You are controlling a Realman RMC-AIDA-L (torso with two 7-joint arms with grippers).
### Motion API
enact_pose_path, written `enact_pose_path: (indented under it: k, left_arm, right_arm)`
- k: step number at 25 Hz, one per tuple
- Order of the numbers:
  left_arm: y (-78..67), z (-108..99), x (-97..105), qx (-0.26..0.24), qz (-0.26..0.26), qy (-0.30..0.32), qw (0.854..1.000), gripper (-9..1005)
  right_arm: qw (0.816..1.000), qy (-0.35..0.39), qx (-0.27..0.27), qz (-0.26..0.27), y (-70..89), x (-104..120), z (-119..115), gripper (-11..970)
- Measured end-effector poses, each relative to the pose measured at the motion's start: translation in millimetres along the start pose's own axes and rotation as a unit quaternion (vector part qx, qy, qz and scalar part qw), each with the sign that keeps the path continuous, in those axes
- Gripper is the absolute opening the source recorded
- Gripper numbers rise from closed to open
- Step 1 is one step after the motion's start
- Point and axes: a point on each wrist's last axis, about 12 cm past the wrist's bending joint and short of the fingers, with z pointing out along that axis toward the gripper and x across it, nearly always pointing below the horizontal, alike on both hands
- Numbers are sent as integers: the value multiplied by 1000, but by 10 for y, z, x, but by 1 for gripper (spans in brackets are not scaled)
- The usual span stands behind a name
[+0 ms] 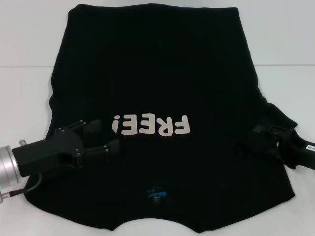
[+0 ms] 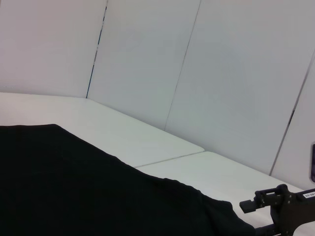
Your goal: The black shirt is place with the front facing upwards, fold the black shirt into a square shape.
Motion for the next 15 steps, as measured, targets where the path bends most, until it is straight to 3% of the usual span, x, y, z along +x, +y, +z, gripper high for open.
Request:
enact_pose_path:
  k: [15]
  left_arm:
    - [10,18,-20,0,2,0,1000,908]
  right_arm:
    - [1000,2,2,-16,116,-35,131,733]
